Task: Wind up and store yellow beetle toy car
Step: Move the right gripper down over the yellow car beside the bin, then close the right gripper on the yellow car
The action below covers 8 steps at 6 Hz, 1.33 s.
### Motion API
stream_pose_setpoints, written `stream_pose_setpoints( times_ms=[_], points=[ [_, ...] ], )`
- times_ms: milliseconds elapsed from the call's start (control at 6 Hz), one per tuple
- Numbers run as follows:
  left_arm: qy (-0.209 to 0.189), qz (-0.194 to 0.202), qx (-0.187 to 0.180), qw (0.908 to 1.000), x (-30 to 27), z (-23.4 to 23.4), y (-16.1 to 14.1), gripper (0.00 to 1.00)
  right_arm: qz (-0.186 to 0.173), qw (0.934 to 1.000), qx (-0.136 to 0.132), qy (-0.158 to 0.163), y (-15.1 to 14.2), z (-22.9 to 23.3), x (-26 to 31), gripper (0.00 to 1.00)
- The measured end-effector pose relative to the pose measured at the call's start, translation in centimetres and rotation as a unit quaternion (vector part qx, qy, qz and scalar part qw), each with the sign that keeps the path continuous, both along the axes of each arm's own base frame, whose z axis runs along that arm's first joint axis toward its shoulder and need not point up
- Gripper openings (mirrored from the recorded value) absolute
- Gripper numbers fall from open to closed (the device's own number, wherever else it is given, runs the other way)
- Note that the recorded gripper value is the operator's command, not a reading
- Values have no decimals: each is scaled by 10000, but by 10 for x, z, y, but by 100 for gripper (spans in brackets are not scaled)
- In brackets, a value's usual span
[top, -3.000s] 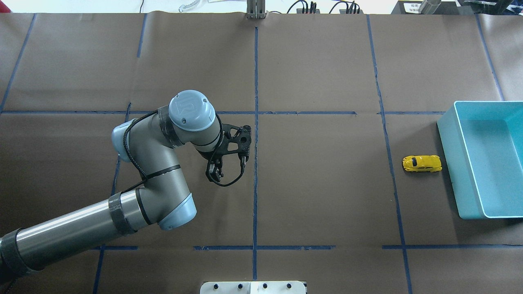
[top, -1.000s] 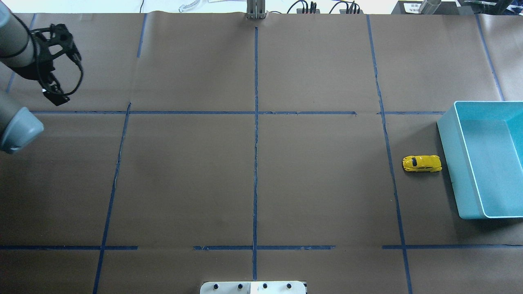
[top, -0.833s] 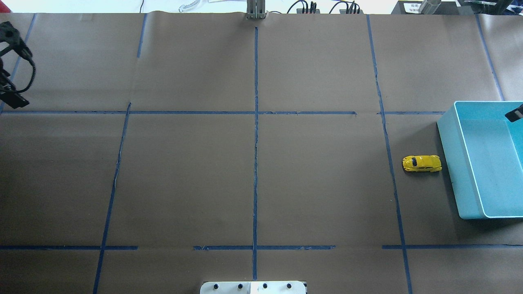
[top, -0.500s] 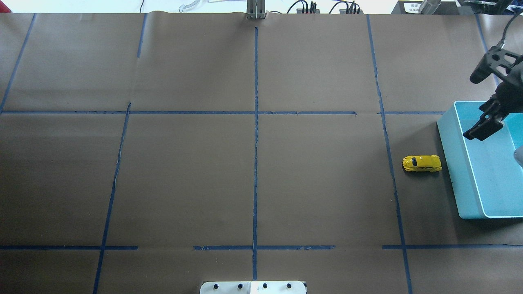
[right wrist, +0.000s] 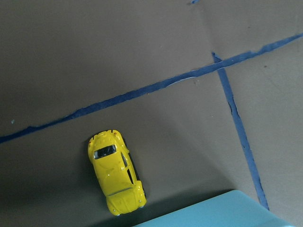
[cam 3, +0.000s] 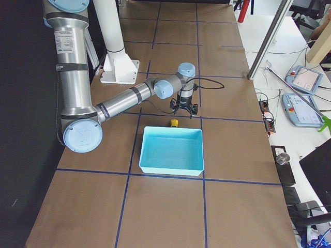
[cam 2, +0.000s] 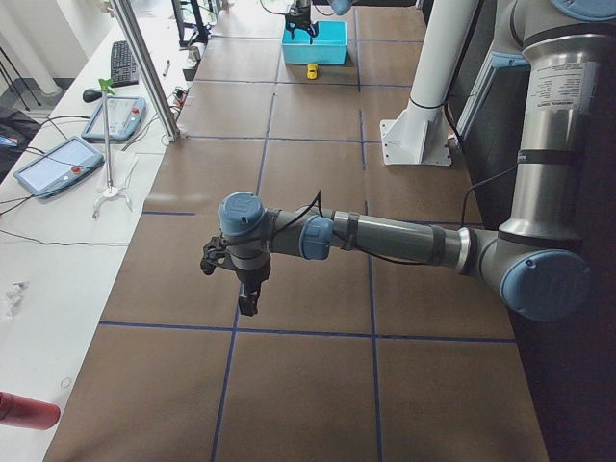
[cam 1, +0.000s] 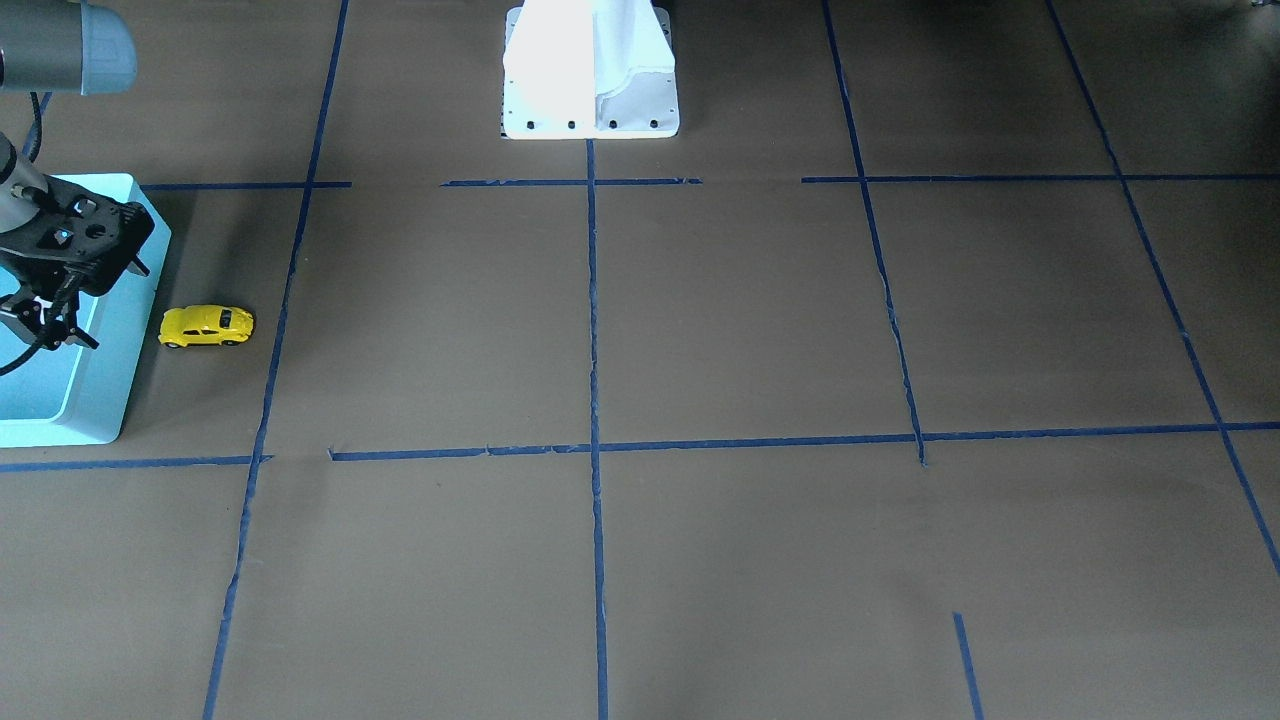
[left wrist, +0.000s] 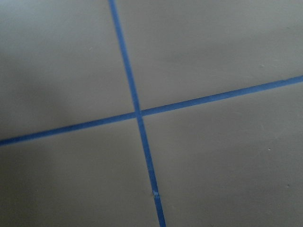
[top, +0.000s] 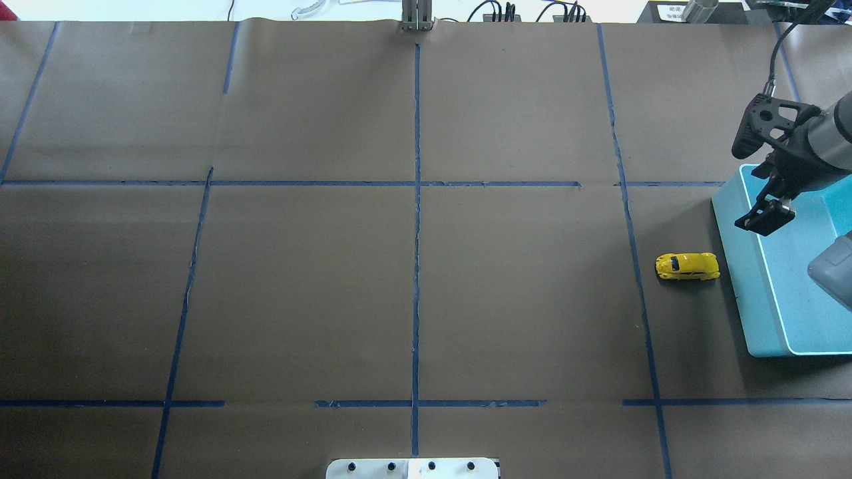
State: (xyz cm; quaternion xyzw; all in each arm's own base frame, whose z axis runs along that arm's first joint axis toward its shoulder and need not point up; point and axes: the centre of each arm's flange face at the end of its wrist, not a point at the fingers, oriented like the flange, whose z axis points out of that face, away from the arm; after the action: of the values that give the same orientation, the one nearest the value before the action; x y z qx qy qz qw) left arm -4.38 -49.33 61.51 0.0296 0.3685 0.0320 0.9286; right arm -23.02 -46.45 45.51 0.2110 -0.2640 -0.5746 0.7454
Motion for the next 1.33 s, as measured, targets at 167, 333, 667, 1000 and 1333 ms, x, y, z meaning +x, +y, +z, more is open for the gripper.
stream_pose_setpoints(
  times_ms=[167, 333, 667, 1000, 1333],
  points=[
    [37, -210, -205, 9996, -18, 17, 18, 100, -301, 9995, 87, 29, 12, 7, -24, 100],
    [84, -327, -278, 9990, -30, 25, 31, 100, -493, 9986, 154, 68, 21, 20, -44, 100],
    [111, -330, -240, 9991, -37, 26, 36, 100, -593, 9980, 180, 132, 24, 50, -65, 100],
    [113, -327, -210, 9992, -38, 22, 39, 100, -639, 9976, 191, 180, 30, 59, -78, 100],
    [107, -329, -257, 9991, -38, 27, 46, 100, -612, 9976, 174, 267, 31, 64, -84, 86]
  ],
)
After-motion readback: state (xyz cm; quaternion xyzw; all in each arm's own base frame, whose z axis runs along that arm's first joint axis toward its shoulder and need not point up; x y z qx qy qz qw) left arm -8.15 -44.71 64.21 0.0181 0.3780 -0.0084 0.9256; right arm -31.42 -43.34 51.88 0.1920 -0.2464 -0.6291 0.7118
